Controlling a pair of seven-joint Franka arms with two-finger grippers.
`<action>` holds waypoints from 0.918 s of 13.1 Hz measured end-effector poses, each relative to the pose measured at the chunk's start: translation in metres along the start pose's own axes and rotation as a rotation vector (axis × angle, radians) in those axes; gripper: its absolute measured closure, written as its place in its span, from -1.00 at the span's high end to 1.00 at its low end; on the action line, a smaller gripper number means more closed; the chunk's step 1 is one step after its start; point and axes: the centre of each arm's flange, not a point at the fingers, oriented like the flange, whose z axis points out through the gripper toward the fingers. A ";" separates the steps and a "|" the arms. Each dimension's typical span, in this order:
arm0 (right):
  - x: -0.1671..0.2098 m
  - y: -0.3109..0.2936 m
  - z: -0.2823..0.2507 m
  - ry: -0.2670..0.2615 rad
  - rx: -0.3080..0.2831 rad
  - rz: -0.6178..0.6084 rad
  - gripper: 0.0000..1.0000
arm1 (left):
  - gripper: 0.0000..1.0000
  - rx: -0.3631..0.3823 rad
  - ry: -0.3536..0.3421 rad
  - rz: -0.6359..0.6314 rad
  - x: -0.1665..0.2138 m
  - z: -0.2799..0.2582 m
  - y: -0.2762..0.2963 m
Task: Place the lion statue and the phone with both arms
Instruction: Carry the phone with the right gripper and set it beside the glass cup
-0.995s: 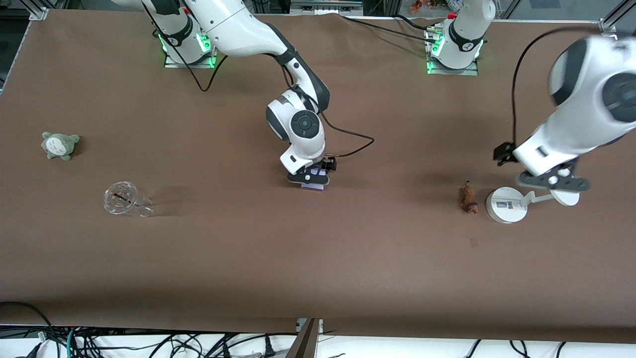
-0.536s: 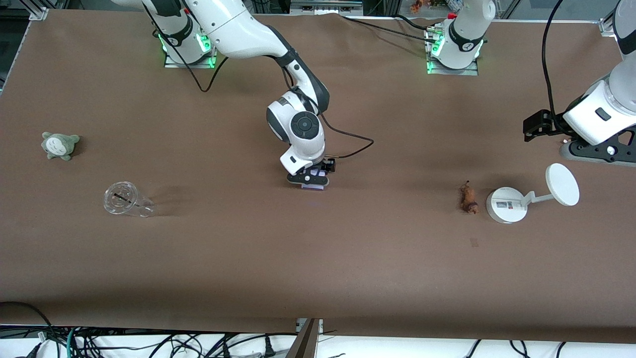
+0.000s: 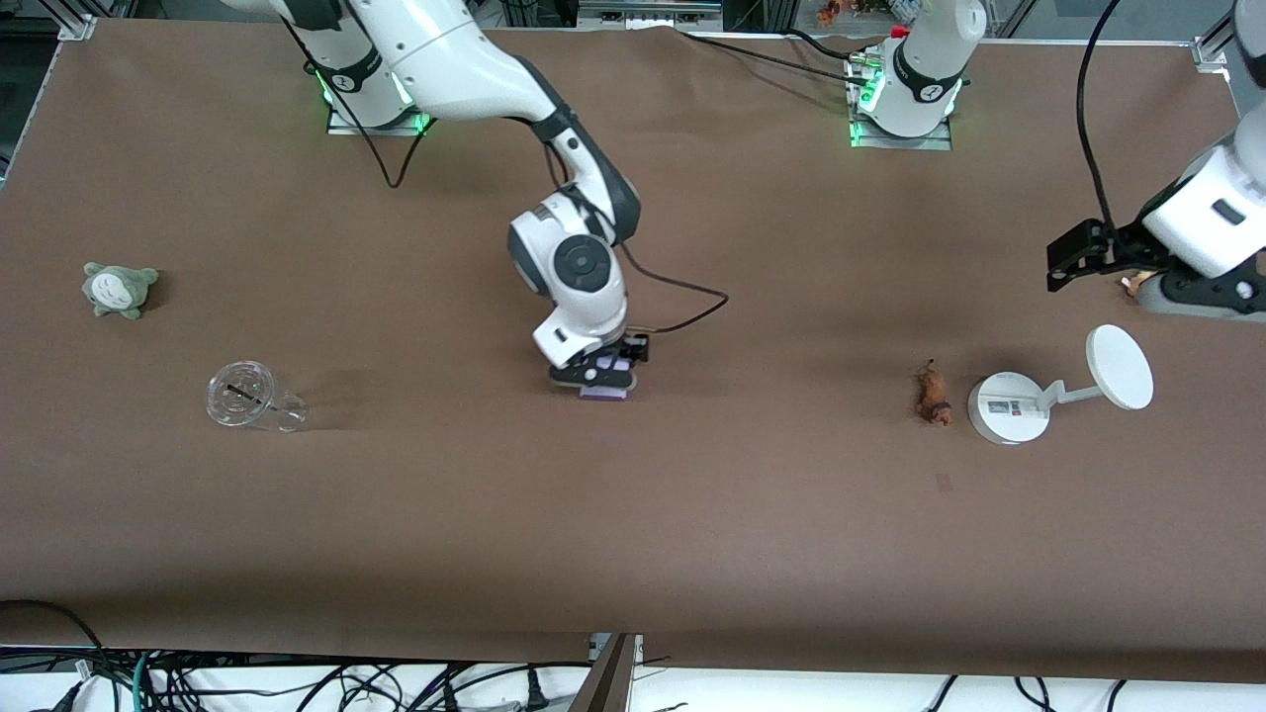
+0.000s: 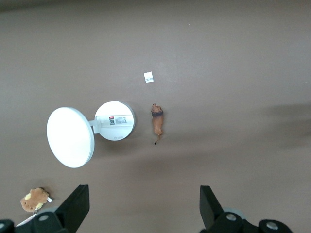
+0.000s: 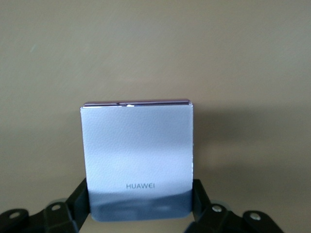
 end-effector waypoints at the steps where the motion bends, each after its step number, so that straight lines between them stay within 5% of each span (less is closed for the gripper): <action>1: 0.021 0.026 -0.016 -0.015 -0.015 -0.012 0.68 | 1.00 0.003 0.006 0.001 -0.007 -0.005 0.002; 7: 0.111 0.210 -0.049 -0.155 -0.073 -0.037 0.68 | 1.00 0.018 0.010 0.021 -0.039 0.004 0.018; 12: 0.118 0.300 -0.020 -0.223 -0.136 -0.080 0.68 | 1.00 0.020 0.004 0.025 -0.039 0.007 0.020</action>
